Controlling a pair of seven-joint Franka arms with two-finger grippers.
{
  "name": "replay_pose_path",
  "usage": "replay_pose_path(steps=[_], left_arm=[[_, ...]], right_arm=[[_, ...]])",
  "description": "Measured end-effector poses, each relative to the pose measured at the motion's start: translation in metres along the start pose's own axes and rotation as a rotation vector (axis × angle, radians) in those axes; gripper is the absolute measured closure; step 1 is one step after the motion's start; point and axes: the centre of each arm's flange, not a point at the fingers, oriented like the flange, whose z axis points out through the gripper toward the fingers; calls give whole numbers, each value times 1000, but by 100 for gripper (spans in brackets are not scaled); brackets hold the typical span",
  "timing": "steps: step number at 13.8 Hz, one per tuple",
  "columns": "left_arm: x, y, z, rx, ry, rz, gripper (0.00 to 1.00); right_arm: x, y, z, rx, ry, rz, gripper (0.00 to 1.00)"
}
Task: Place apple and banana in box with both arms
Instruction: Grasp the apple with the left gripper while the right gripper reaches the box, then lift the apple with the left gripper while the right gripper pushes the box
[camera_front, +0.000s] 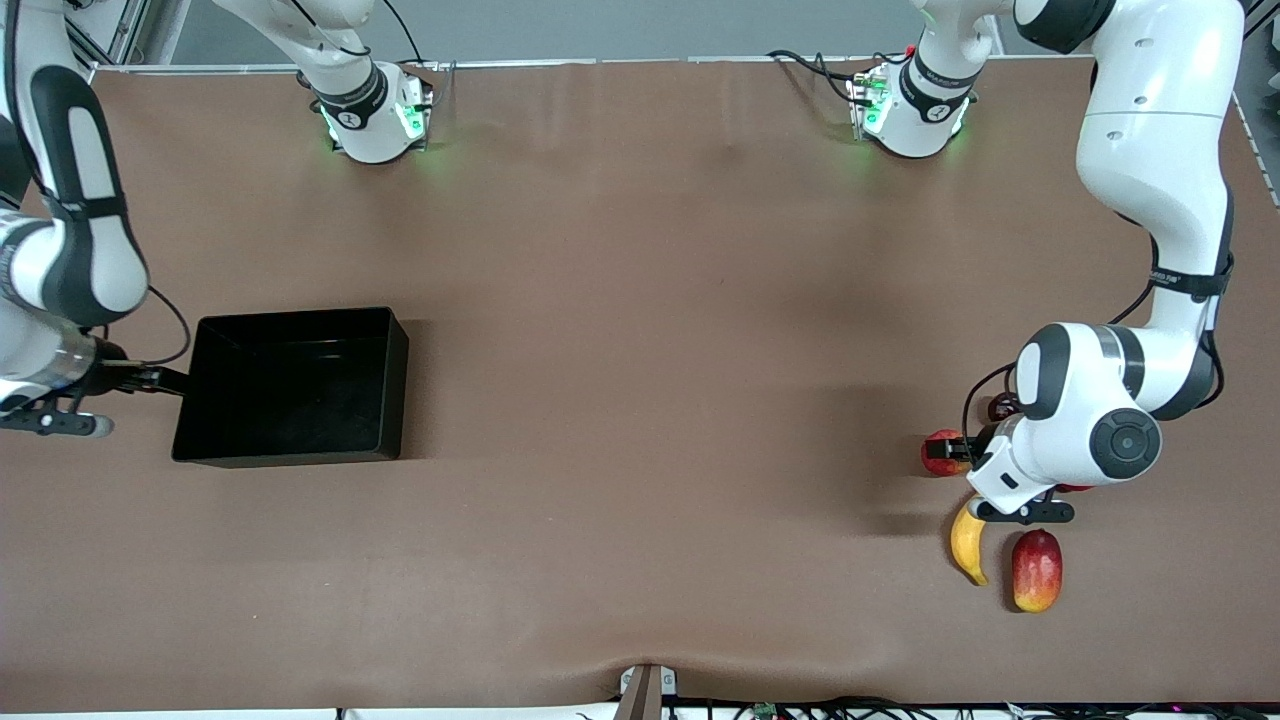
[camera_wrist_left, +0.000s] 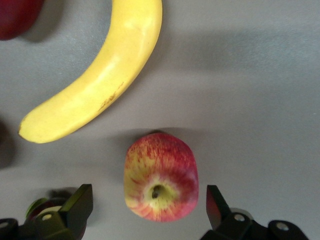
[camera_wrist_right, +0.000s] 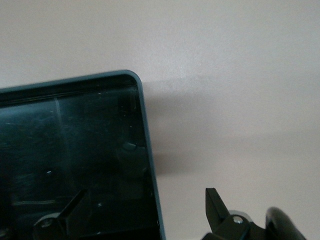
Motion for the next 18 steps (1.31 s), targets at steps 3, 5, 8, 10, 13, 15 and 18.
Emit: replay_pose_path(steps=[3,5,8,10,13,15,18], left_arm=[[4,-4,18,-5,4,-6,0],[5,-3,26,-6,1,-5,5],[5,-2,27,-7,2,-4,24],[6,-1,24,-7,8,-2,34],[9,8,14,-8,27,10,34],[9,13,-1,-7,51,17,34],[7,15,-28,-6,76,20,34]], right_arm=[[0,11,47,-4,-10,-40,31],[-2,12,62,0,-29,-48,51],[-1,5,59,29,-63,-44,85],[4,3,46,70,-109,-31,95],[19,0,4,110,-181,-37,95],[29,-17,-35,134,-239,-59,95],[38,-86,-77,145,-295,-10,95]])
